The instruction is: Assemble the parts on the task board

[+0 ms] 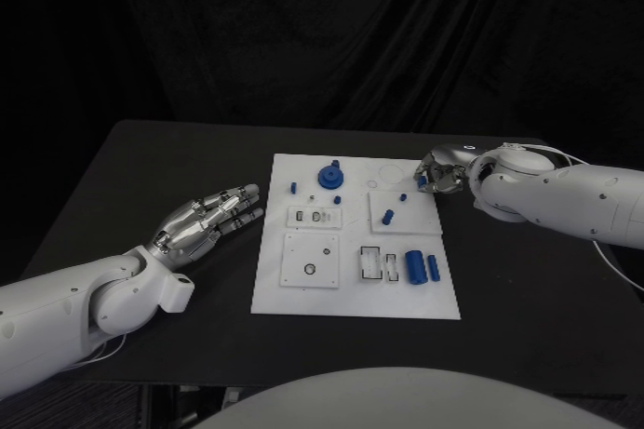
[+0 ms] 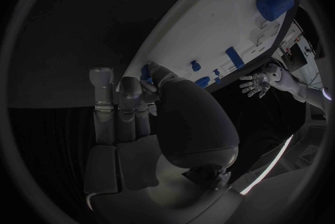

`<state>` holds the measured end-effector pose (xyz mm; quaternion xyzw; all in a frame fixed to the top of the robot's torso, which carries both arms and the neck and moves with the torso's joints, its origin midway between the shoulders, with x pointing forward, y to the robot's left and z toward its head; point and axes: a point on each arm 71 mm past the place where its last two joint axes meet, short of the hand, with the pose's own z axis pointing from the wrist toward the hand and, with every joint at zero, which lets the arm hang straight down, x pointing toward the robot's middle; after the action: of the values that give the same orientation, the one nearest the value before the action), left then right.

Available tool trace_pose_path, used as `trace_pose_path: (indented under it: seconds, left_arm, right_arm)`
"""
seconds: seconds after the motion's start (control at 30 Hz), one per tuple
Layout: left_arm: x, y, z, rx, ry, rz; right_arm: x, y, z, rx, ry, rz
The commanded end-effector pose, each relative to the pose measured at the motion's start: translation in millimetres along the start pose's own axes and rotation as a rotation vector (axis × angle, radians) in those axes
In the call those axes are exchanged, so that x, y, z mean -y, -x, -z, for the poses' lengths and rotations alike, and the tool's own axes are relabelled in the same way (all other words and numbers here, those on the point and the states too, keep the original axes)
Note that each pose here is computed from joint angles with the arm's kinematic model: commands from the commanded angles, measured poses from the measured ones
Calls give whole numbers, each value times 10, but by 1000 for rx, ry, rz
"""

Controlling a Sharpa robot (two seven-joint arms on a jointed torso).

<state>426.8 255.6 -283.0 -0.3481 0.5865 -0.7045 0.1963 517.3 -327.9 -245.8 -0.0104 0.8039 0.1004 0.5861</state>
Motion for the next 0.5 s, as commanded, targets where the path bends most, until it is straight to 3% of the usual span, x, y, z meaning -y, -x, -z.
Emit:
trace_pose_path:
  seconds: [0.03, 0.2, 0.5]
  left_arm:
    - [50, -20, 3, -11, -82, 14]
    - [47, -20, 12, -9, -80, 14]
    - [44, -9, 24, -3, -78, 10]
  right_arm:
    - [9, 3, 10, 49, 5, -4]
    - [-7, 43, 51, 112, 34, -15]
    - [-129, 175, 208, 150, 81, -43]
